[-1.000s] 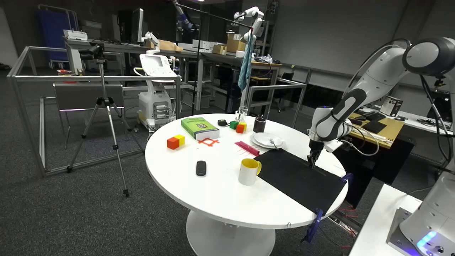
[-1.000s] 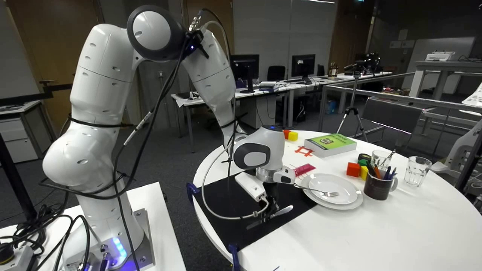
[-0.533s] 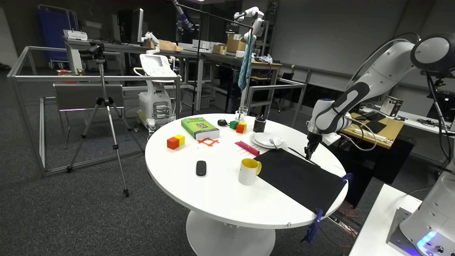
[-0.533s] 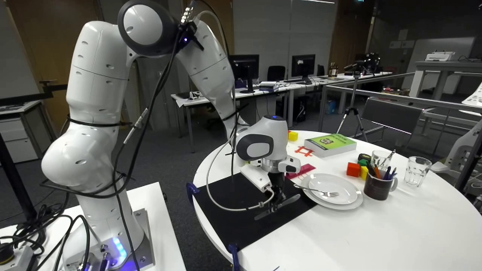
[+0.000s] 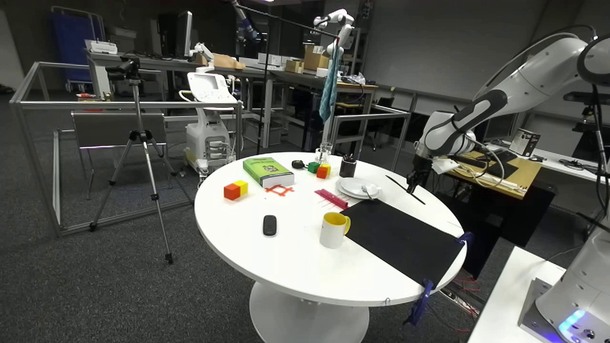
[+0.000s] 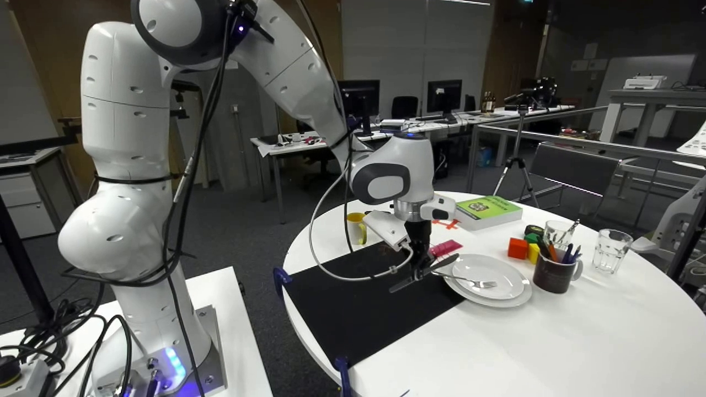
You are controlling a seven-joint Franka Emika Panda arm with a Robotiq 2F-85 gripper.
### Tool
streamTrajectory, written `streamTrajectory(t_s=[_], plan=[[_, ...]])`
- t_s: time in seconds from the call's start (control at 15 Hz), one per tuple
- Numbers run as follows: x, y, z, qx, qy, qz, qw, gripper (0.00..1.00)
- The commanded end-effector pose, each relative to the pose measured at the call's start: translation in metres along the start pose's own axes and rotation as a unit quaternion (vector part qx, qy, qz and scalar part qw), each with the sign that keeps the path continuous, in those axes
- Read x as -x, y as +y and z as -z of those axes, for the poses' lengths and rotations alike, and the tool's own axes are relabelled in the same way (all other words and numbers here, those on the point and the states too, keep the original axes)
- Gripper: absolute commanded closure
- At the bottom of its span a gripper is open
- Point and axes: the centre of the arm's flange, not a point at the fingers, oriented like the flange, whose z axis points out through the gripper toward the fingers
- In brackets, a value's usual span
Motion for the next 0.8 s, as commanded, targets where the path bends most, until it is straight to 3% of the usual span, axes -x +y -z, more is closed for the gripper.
streamTrajectory(t_s=[0.0,0.33,0.73], plan=[[-0.039,0.011,0.026,-0.007,-0.012,-0.056,0.9984,0.96],[-0.087,0.002,0.037,-0.014,-0.036,-0.154,0.9874,0.96],[-0.123,-0.029,0.005,-0.021,-0.062,-0.257,0.9642,0.96]])
